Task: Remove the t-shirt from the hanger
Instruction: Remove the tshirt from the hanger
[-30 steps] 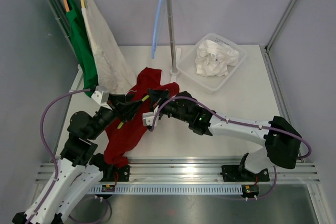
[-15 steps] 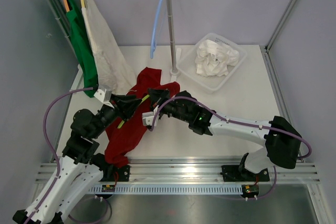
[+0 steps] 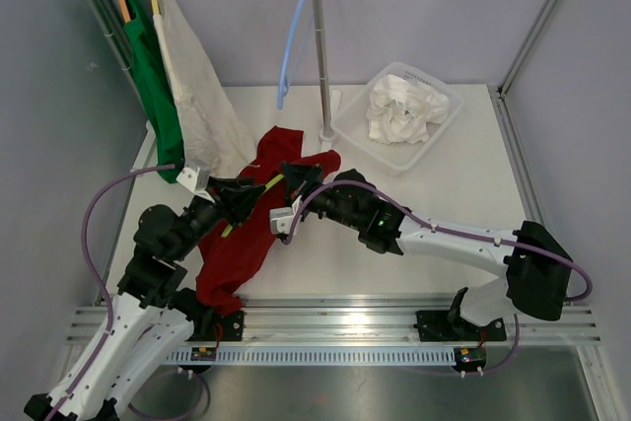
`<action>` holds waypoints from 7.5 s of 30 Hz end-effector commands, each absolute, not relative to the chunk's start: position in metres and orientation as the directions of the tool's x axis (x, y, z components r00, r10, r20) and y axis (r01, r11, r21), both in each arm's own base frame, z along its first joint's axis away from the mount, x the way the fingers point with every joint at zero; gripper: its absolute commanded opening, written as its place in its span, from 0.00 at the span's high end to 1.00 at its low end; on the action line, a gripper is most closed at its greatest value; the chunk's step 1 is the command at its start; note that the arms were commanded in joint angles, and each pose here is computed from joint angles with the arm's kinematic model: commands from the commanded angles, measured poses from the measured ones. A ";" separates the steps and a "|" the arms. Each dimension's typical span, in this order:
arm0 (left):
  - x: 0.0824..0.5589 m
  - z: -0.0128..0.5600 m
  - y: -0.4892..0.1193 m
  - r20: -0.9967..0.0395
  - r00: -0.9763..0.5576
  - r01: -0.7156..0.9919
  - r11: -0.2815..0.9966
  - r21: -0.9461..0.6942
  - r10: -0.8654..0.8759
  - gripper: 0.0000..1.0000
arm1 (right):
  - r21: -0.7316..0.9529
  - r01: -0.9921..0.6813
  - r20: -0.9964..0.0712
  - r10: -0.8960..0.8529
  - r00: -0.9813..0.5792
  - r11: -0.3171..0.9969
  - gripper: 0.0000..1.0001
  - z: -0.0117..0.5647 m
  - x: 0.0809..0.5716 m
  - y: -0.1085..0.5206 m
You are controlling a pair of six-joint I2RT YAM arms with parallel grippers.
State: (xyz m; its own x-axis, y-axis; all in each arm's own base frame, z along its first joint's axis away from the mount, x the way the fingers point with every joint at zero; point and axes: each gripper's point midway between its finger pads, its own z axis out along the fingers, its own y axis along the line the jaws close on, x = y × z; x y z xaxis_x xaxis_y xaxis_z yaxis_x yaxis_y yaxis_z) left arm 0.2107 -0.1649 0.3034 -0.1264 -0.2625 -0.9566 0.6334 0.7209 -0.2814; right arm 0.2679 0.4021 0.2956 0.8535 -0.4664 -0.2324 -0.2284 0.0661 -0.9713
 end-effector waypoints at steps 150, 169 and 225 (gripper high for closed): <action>0.223 0.361 -0.183 -0.884 0.088 0.737 0.627 -0.253 -0.460 1.00 | -0.407 -0.907 -0.914 0.051 0.404 -0.108 0.22 0.275 0.163 0.454; 0.218 0.362 -0.185 -0.887 0.082 0.753 0.611 -0.244 -0.455 1.00 | -0.358 -0.933 -0.933 0.032 0.357 -0.036 1.00 0.273 0.184 0.477; 0.216 0.370 -0.176 -0.889 0.134 0.729 0.651 -0.211 -0.439 1.00 | -0.242 -0.673 -0.960 -0.068 0.273 0.699 0.33 0.327 0.295 0.361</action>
State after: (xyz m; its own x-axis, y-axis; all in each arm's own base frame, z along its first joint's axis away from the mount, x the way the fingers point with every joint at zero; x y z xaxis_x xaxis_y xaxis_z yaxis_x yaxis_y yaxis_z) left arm 0.2290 -0.1834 0.3164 -0.0138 -0.3602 -0.9328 0.6960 0.6663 -0.2676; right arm 0.2864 0.3605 0.3174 0.2697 -0.0556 -0.9613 -0.6989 0.6755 -0.2351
